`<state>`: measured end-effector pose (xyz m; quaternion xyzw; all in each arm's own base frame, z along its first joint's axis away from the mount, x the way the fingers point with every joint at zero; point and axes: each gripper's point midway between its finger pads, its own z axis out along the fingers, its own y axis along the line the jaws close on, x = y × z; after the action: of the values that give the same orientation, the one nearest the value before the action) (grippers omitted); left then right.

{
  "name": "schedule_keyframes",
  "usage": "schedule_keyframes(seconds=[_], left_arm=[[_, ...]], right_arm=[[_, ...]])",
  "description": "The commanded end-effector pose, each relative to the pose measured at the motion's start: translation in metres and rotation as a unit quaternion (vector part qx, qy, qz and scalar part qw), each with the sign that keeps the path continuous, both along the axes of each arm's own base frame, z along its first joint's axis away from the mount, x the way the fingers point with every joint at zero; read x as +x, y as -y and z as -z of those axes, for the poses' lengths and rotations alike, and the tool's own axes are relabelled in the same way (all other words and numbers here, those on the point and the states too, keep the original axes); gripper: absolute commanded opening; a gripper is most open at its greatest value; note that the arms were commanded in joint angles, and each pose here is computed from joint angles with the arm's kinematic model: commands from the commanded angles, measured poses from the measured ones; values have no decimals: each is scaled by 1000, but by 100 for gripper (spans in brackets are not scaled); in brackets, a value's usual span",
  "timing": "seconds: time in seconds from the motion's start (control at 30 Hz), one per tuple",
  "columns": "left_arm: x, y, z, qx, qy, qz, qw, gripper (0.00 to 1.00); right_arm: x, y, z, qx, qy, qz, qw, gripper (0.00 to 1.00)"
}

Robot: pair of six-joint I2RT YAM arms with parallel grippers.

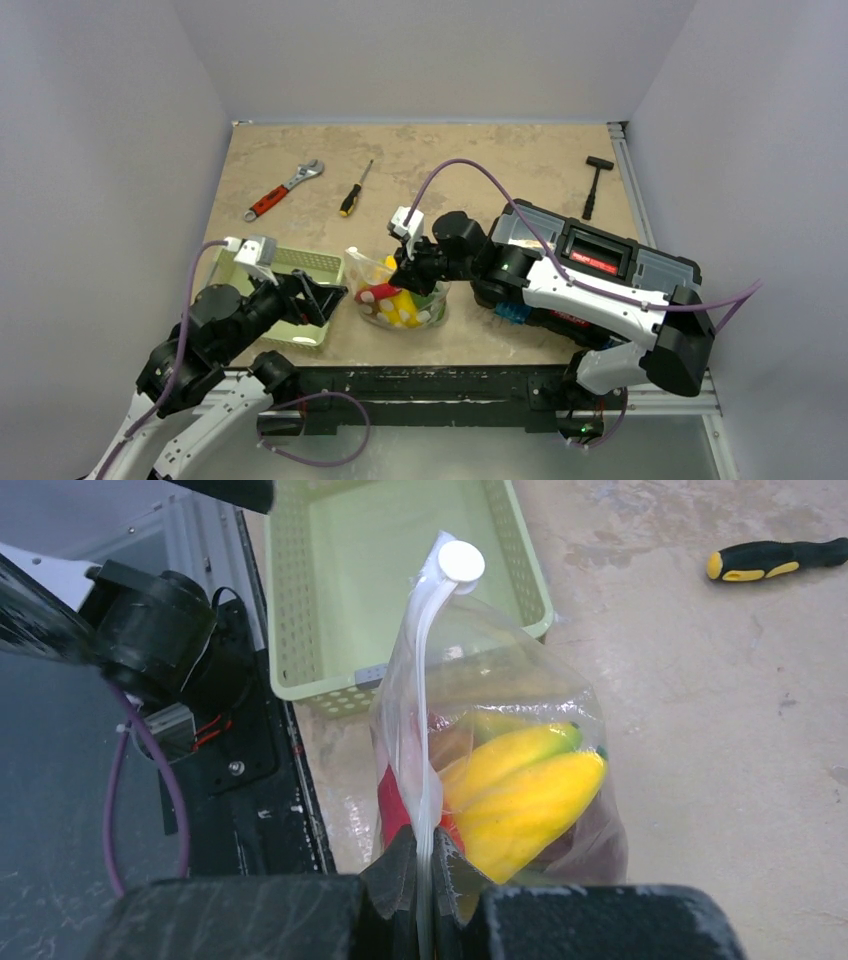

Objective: Place the food in the zip-top bag and seal the zipper
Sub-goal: Adjust the zipper food storage bag at the center of the board.

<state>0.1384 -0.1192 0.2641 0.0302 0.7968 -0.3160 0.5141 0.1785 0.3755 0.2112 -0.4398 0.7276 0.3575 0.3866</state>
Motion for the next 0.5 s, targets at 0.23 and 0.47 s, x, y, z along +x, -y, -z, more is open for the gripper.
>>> schedule_keyframes(seconds=[0.23,0.47], left_arm=[[23,29,-23,36,61,83,994,100],[38,25,0,32,-26,33,999,98]], right_arm=[[-17,12,-16,34,1,-29,999,0],[-6,9,-6,9,4,-13,1000,34]])
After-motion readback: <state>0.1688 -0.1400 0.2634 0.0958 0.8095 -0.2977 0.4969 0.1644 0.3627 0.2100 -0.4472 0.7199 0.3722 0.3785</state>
